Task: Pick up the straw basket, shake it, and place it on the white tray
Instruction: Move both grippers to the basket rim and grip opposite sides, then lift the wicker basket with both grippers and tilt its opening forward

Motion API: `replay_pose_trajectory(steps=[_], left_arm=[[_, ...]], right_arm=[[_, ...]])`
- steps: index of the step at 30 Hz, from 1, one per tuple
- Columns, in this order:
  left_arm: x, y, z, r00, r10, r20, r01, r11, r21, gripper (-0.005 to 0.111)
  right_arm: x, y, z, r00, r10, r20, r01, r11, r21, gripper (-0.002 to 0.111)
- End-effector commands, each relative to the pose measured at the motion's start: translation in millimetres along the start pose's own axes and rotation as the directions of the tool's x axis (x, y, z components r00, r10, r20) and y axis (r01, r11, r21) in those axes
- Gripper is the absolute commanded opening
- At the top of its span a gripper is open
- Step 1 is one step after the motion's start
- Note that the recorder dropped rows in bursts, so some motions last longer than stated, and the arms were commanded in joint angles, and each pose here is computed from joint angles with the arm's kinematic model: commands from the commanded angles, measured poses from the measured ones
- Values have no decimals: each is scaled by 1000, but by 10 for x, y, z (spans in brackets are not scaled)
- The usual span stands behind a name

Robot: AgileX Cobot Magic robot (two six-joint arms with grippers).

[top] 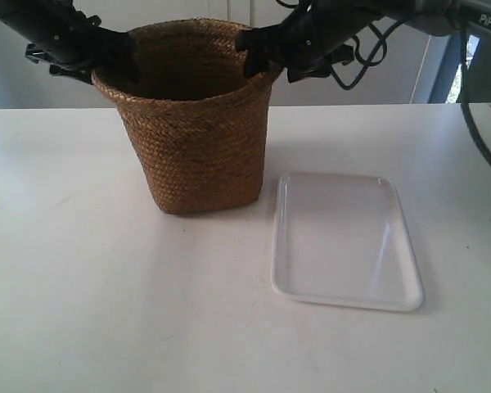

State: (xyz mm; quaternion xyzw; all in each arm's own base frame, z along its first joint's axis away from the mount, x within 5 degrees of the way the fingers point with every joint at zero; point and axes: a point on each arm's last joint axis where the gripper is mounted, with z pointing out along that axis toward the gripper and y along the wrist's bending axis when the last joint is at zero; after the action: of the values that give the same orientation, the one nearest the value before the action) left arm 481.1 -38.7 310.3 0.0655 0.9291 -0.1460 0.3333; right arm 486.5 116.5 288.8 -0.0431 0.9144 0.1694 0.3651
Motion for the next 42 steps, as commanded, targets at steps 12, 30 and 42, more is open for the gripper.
replay_pose_trajectory(steps=[12, 30, 42], left_arm=[[-40, -357, -387, 981, 173, 84, -181, 979, 97, 0], [1192, -981, -1128, 873, 286, 395, -283, 957, -67, 0], [1992, -1243, -1192, 741, 313, 594, -310, 944, -111, 0]], right_arm=[[-103, 306, -348, 990, -100, 95, 106, 993, -51, 0], [1003, 333, -1481, 893, -178, 413, 168, 984, 62, 0], [1749, 680, -1434, 833, -240, 498, 289, 957, -22, 0]])
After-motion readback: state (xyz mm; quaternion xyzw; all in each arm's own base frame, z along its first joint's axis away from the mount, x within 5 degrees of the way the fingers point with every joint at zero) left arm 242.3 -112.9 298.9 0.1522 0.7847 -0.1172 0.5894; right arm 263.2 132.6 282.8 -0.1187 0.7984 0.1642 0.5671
